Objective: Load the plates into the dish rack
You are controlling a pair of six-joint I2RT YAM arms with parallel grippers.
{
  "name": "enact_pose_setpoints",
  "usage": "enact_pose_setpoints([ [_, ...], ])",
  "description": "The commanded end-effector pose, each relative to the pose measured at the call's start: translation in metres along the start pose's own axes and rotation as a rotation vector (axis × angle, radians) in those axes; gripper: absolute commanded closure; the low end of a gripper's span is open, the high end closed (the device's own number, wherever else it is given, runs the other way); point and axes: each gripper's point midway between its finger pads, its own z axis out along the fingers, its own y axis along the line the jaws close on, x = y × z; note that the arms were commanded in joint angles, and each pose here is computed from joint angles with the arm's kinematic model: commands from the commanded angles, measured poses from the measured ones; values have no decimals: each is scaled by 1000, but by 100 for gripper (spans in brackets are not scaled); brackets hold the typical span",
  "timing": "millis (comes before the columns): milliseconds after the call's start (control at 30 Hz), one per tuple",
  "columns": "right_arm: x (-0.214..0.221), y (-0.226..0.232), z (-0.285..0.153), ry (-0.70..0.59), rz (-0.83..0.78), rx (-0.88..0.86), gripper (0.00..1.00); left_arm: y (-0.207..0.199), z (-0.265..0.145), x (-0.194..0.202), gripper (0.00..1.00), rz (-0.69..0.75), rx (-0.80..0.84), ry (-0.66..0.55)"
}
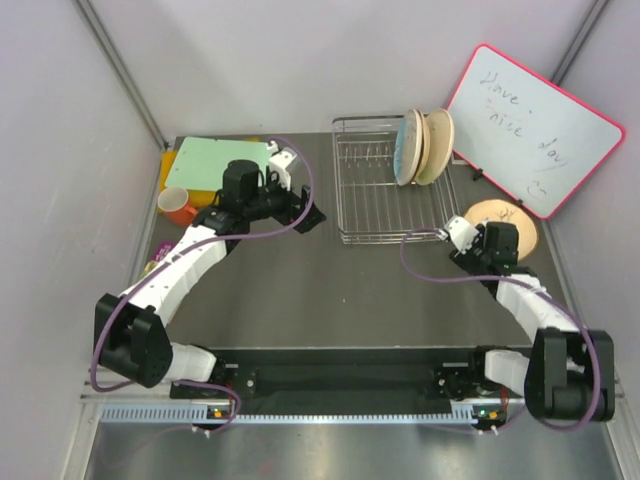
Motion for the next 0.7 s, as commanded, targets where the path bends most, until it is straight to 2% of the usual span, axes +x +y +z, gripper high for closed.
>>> enact_pose_setpoints([
  [0, -16, -37, 16, -38, 36, 134, 40, 5, -4, -13, 1, 18, -19, -27],
  [133, -14, -42, 28, -9, 45, 144, 42, 11, -3, -12, 1, 6, -27, -26],
  [200, -8, -37, 34, 12, 34, 131, 49, 15, -3, -13, 1, 0, -34, -28],
  [267, -2, -35, 36, 28, 19, 137, 61, 17, -3, -12, 1, -5, -38, -28],
  [333, 5, -32, 36, 48, 13, 151, 65, 19, -3, -12, 1, -10, -41, -31],
  [400, 15, -25, 36, 68, -12, 152, 80, 19, -3, -11, 1, -14, -38, -29],
  [433, 19, -23, 33, 80, -22, 157, 95, 19, -3, -11, 1, -14, -36, -28],
  [467, 28, -14, 31, 98, -42, 144, 100, 19, -3, -12, 1, -11, -36, -30],
  [600, 43, 18, 10, 100, -100, 53, 100, 19, -4, -13, 1, -2, -40, -34],
  [667, 38, 19, -9, 56, -127, 60, 100, 20, -4, -12, 1, 3, -42, -34],
])
